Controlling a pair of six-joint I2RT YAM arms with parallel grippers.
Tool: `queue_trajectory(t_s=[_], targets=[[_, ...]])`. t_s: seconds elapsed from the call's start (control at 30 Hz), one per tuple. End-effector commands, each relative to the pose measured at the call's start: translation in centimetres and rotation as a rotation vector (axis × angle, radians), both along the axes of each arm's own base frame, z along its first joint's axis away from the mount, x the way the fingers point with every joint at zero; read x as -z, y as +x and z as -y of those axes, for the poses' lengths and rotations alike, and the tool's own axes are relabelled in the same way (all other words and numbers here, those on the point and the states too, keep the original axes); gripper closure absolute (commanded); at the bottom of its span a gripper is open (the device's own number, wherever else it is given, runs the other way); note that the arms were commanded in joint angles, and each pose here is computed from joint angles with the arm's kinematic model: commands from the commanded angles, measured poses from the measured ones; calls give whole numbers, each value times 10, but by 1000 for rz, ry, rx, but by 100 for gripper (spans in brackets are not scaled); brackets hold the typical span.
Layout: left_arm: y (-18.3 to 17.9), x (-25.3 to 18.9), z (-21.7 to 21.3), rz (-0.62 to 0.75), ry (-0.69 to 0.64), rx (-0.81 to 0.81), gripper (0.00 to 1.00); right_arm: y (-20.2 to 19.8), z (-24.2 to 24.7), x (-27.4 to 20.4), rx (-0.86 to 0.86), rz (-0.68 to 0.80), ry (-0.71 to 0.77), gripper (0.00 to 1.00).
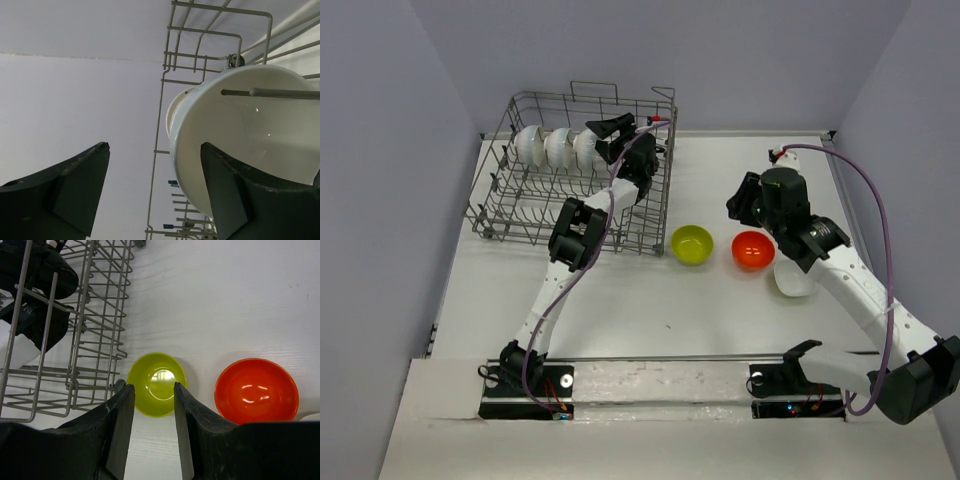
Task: Load the bowls into the dish rack
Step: Insert the bowl into the dish rack.
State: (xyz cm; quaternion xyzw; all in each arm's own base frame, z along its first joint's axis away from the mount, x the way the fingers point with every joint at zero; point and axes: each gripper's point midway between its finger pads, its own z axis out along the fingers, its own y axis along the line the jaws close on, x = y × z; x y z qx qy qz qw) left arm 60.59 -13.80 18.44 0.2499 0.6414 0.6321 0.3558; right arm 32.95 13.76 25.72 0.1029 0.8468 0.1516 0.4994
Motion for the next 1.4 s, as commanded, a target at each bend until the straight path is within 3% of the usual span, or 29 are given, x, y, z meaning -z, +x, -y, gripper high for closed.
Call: queue_trajectory(t_s=[0.0, 0.33, 1.03, 1.37], targets=[[-11, -29, 20, 82, -68, 37, 11, -3, 4, -7, 17, 24, 5, 57], [-15, -50, 20, 102, -117, 51, 1, -4, 8, -5, 36, 18, -6, 57], [-2, -30, 50, 5, -476, 253, 1, -8, 16, -5, 72, 12, -18, 57], [-4, -40, 32, 16, -623, 231, 1, -6, 13, 1, 67, -5, -18, 57]])
